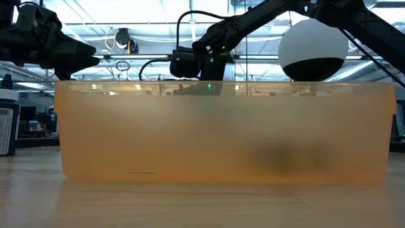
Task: Pick & Place food coloring
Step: Put the small orange food coloring bottle into the orange bin
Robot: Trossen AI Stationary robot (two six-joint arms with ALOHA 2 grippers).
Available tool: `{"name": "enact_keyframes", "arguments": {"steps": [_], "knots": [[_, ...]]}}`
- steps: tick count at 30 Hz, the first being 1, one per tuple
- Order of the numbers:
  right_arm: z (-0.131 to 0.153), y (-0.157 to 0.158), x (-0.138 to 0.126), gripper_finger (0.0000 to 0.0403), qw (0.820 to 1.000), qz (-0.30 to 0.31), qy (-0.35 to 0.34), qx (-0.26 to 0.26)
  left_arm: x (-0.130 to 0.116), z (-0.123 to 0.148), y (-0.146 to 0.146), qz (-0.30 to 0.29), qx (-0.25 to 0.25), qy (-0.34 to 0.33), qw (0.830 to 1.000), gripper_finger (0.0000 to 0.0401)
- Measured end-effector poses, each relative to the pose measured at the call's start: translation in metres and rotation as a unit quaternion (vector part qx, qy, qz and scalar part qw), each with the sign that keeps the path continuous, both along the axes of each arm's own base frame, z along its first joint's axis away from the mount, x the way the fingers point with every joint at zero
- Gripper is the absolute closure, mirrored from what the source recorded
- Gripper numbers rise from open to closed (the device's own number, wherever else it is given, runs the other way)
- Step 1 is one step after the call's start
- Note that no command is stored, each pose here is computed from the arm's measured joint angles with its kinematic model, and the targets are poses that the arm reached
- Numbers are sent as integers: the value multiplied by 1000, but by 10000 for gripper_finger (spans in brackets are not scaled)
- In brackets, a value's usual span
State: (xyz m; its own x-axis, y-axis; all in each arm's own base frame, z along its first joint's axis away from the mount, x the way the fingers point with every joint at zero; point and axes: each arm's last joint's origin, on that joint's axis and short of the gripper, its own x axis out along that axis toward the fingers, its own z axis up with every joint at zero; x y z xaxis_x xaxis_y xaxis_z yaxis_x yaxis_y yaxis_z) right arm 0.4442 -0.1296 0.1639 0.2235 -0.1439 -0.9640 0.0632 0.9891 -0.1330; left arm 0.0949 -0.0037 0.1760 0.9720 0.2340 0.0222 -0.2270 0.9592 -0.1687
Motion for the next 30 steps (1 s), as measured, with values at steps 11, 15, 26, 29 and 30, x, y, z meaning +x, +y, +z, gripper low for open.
{"name": "enact_keyframes", "arguments": {"steps": [11,15,26,29,30], "knots": [[1,1,1,254,1000,-6,-11,13,0,0,0,0,0,0,1000,219],[1,1,2,253,1000,-4,-15,27,0,0,0,0,0,0,1000,219],[-1,2,1,259,1000,-4,-16,27,0,0,0,0,0,0,1000,219],[-8,2,-1,259,1000,-4,-13,28,0,0,0,0,0,0,1000,219],[-11,3,-2,259,1000,-4,-10,28,0,0,0,0,0,0,1000,219]]}}
